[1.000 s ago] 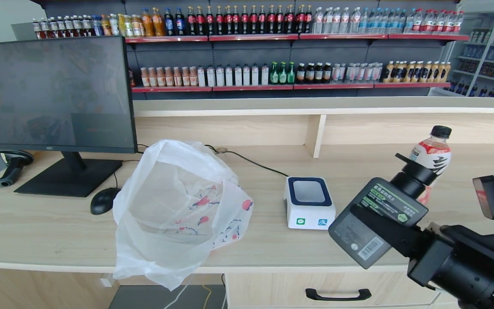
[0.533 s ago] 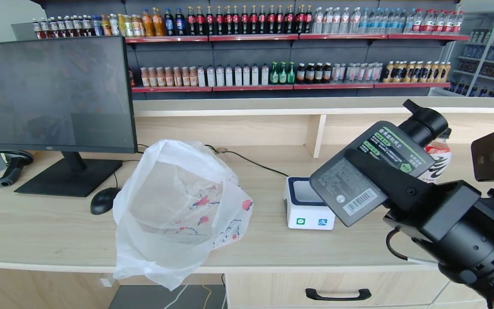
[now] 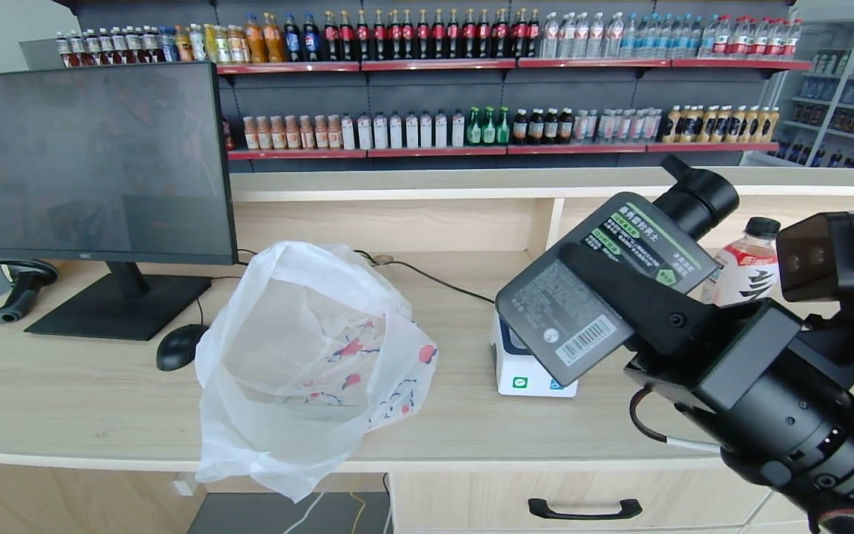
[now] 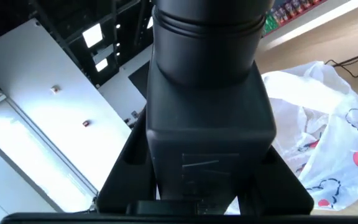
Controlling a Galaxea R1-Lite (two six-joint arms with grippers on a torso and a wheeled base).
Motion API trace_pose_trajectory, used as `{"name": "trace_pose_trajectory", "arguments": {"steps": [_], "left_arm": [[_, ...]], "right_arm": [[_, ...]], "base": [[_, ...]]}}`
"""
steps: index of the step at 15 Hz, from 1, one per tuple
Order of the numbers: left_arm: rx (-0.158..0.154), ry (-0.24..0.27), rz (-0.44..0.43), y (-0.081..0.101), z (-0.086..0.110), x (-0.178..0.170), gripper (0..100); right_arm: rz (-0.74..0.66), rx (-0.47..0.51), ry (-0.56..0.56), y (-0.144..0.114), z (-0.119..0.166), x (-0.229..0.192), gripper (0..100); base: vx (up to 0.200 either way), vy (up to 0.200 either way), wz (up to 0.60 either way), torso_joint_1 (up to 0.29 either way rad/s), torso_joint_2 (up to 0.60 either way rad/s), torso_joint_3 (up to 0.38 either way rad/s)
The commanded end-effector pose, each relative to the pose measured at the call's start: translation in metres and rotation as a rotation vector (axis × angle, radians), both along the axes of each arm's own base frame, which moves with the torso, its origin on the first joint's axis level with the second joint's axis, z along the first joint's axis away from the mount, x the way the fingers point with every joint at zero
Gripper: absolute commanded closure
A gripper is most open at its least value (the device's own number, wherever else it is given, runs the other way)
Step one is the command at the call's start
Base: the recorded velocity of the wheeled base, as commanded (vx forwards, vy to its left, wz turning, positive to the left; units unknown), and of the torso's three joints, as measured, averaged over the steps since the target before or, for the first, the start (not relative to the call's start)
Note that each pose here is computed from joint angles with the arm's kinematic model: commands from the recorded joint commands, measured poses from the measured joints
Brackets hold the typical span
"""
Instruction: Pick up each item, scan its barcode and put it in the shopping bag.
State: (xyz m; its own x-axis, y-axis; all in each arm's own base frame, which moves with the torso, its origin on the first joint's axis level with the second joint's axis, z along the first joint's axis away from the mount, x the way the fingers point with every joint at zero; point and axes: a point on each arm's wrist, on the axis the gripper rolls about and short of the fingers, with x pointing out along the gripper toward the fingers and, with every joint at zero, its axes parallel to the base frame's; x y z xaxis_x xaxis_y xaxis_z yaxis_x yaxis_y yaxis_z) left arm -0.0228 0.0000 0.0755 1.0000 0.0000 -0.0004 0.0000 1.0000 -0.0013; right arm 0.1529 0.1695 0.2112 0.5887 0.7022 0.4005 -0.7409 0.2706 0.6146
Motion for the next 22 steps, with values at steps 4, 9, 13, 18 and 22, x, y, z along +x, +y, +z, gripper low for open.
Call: {"name": "trace_pose_trajectory", "arguments": {"steps": [4,9,13,18,22], "left_arm": [[0.000,0.000,0.000,0.000,0.000,0.000,0],[0.000,0.000,0.000,0.000,0.000,0.000,0],[0.000,0.000,0.000,0.000,0.000,0.000,0],[0.000,0.000,0.000,0.000,0.000,0.000,0],[0.000,0.000,0.000,0.000,0.000,0.000,0]], "right_arm": [[0.043,0.074,0.005,0.002,0.013,-0.004,100],[0.097,0.091,-0.010,0.002,0.018,-0.012,100],[0.137,0.067,-0.051,0.006,0.020,-0.019,100],[0.167,0.070,-0.073,0.005,0.023,-0.024,100],[0.233,0.099,-0.096,0.004,0.031,-0.042,100]], "base": [[0.000,0.000,0.00,0.000,0.00,0.000],[0.000,0.000,0.00,0.000,0.00,0.000],[0.000,0.000,0.00,0.000,0.00,0.000],[0.000,0.000,0.00,0.000,0.00,0.000],[0.000,0.000,0.00,0.000,0.00,0.000]]}}
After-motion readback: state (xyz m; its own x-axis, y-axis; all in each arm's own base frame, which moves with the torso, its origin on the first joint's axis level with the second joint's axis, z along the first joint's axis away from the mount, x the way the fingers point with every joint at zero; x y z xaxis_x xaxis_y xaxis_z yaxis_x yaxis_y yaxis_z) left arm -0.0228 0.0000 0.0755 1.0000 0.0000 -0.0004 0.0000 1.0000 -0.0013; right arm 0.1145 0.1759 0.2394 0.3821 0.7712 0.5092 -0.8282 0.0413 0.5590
